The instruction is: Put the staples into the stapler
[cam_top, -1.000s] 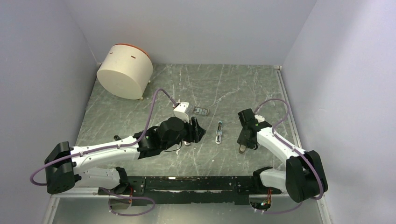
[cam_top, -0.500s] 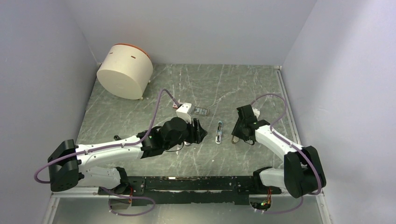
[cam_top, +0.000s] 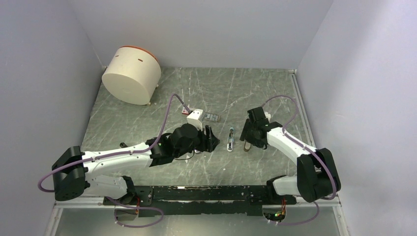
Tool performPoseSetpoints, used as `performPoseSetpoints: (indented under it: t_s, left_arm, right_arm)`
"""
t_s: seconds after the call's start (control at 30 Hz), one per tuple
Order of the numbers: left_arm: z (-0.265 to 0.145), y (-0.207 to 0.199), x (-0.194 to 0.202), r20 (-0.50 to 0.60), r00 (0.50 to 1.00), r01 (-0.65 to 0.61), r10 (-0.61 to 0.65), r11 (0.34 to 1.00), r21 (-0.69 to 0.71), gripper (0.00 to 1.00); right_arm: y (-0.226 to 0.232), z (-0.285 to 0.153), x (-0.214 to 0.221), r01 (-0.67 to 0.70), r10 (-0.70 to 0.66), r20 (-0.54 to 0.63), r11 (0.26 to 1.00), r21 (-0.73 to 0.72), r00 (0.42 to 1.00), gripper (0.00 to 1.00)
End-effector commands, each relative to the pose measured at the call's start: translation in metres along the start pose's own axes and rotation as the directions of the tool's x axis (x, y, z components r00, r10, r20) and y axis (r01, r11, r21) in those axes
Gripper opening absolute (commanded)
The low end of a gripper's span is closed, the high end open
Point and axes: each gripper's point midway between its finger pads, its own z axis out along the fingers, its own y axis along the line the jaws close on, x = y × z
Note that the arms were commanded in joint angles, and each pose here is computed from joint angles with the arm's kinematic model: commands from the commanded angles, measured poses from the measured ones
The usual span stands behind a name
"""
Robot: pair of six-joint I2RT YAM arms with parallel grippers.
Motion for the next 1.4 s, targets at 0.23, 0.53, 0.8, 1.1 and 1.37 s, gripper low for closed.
performPoseSetpoints:
  t_s: [0.23, 0.53, 0.8, 1.1, 1.37]
  left_arm:
    - [0.002, -0.010, 0.002, 0.004, 1.000, 0.030, -0.030, 0.998, 0.053, 0.67]
    - [0.005, -0.007, 0.006, -0.017, 1.000, 0.022, -0.022, 0.999, 0.038, 0.67]
    - [0.008, -0.012, 0.013, -0.034, 0.999, 0.036, -0.034, 0.997, 0.070, 0.83]
    - [0.031, -0.024, 0.032, -0.106, 0.993, 0.063, -0.052, 0.992, 0.108, 0.75]
    - [0.065, -0.041, 0.069, -0.217, 0.971, 0.143, -0.103, 0.974, 0.178, 0.48]
  right_arm:
    - [-0.006, -0.022, 0.020, 0.021, -0.022, -0.071, 1.000, -0.022, 0.997, 0.60]
    - [-0.002, -0.020, 0.024, 0.014, -0.018, -0.086, 0.999, -0.046, 0.996, 0.43]
    - [-0.001, -0.030, 0.016, -0.014, 0.012, -0.053, 0.999, -0.046, 0.999, 0.21]
    - [0.011, -0.045, 0.019, -0.068, 0.060, -0.068, 0.990, -0.121, 0.996, 0.20]
    - [0.023, -0.053, 0.036, -0.083, 0.055, -0.132, 0.973, -0.218, 0.990, 0.19]
